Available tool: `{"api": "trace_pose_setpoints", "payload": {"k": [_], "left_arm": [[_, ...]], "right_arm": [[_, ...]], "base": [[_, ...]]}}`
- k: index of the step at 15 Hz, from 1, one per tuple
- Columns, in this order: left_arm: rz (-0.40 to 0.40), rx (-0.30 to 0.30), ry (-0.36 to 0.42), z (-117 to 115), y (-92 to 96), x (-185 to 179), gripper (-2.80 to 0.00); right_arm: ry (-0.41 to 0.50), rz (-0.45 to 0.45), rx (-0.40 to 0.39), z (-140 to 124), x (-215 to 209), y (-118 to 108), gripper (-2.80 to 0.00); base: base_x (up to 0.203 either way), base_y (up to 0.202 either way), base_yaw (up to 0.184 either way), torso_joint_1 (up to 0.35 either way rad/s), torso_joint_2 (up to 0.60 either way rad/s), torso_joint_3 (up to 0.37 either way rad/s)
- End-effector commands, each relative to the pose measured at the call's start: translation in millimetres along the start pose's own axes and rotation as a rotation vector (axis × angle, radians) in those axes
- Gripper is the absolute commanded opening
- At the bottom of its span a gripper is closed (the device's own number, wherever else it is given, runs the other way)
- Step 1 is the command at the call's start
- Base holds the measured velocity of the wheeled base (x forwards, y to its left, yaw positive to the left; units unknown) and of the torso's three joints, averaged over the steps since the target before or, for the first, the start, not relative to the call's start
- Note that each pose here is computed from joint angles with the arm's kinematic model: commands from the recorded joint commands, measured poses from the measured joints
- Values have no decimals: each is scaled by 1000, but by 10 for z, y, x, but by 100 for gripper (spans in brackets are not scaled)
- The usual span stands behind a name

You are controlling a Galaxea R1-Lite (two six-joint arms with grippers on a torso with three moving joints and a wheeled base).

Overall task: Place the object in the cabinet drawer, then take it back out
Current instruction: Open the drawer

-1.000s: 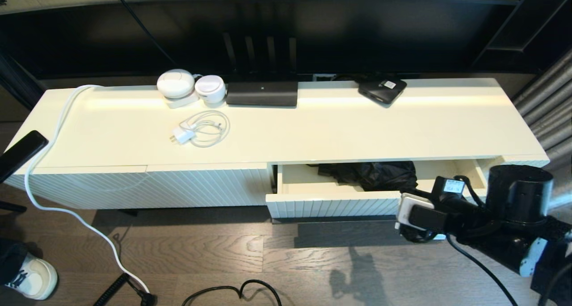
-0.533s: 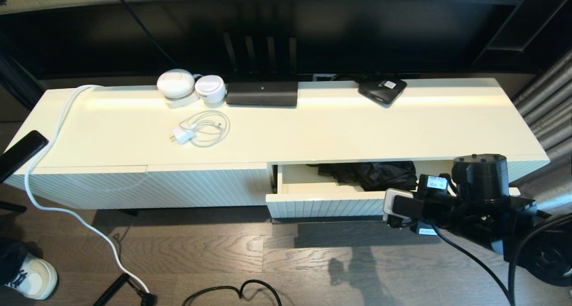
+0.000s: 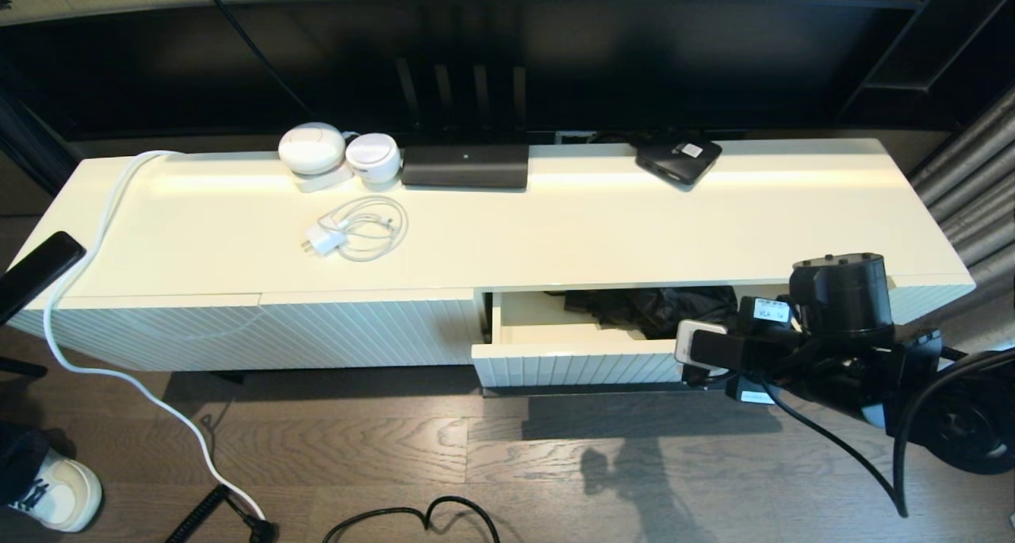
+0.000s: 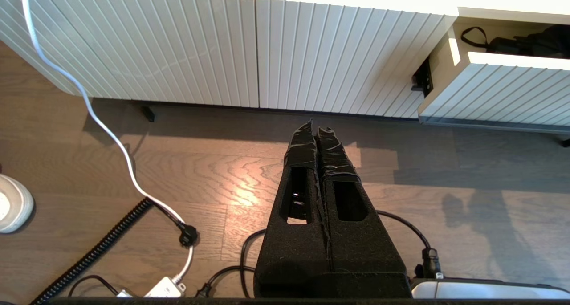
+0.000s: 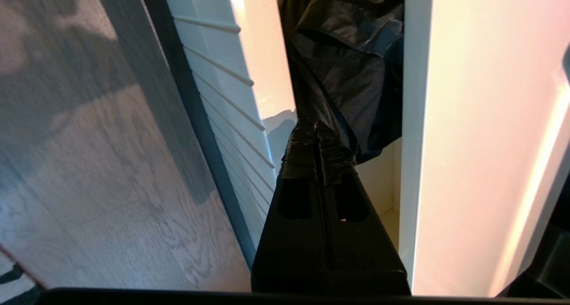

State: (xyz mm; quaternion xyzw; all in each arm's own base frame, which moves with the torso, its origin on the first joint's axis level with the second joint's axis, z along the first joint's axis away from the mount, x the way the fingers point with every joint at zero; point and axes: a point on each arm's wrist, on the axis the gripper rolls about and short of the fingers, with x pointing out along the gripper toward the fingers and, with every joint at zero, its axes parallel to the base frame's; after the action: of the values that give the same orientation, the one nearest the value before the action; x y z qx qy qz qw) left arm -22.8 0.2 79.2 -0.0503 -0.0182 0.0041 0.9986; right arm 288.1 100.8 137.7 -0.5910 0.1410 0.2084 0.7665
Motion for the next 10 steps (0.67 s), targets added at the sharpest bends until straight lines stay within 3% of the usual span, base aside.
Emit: {"api": "trace_pose_setpoints", "payload": {"k": [1, 10], "left_arm": [[1, -1, -1, 0, 0, 0, -280], [1, -1, -1, 0, 0, 0, -280]], "right_arm": [[2, 6, -7, 16, 15, -33, -280], [17, 43, -13, 63, 233, -59, -280]], "base": [[0, 0, 0, 0, 0, 0], [0, 0, 0, 0, 0, 0]]}}
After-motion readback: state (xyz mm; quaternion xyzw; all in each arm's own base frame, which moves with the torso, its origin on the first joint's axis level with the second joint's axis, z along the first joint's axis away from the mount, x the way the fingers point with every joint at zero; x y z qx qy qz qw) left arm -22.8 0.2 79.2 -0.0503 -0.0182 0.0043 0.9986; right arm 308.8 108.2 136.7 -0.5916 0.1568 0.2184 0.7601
